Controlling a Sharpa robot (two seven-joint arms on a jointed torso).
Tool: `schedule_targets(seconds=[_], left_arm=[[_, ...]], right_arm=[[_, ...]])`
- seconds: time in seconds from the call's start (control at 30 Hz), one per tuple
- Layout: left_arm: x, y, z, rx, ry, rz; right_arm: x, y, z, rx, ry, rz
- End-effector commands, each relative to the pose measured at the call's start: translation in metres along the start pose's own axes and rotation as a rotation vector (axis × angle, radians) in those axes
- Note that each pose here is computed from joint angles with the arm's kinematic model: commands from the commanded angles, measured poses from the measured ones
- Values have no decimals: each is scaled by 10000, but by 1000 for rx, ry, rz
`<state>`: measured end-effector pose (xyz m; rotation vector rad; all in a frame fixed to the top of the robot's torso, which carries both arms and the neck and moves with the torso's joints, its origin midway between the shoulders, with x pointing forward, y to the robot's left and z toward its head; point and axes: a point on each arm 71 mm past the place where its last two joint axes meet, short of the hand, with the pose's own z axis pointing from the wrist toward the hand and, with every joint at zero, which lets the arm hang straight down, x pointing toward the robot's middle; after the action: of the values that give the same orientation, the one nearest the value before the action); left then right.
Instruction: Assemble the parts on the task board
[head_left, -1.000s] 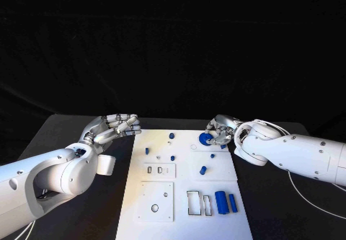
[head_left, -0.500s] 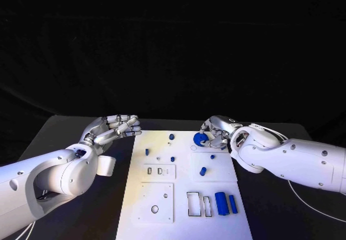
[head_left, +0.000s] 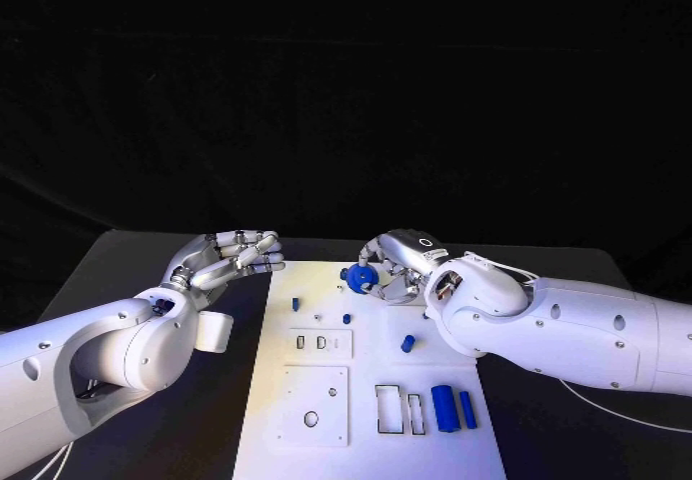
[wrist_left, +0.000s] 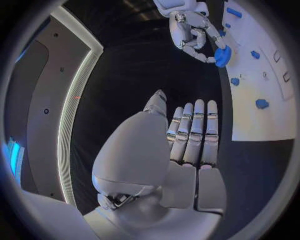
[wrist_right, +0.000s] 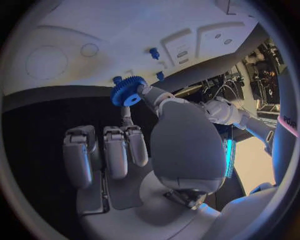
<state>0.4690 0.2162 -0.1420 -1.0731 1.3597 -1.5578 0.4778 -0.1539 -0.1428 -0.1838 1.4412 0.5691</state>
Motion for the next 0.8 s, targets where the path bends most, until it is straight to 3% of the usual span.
schedule_targets(seconds=[0.03,0.43,0.8], left_arm=[[34,-9,6,7,25,-7],[50,-7,13,6,28,-8],[55,-6,15,6,30,-9]], right_arm=[[17,77,52,-17,-29,-51],[207,220,247,-29,5,-74],[320,217,308,-23,37,-88]])
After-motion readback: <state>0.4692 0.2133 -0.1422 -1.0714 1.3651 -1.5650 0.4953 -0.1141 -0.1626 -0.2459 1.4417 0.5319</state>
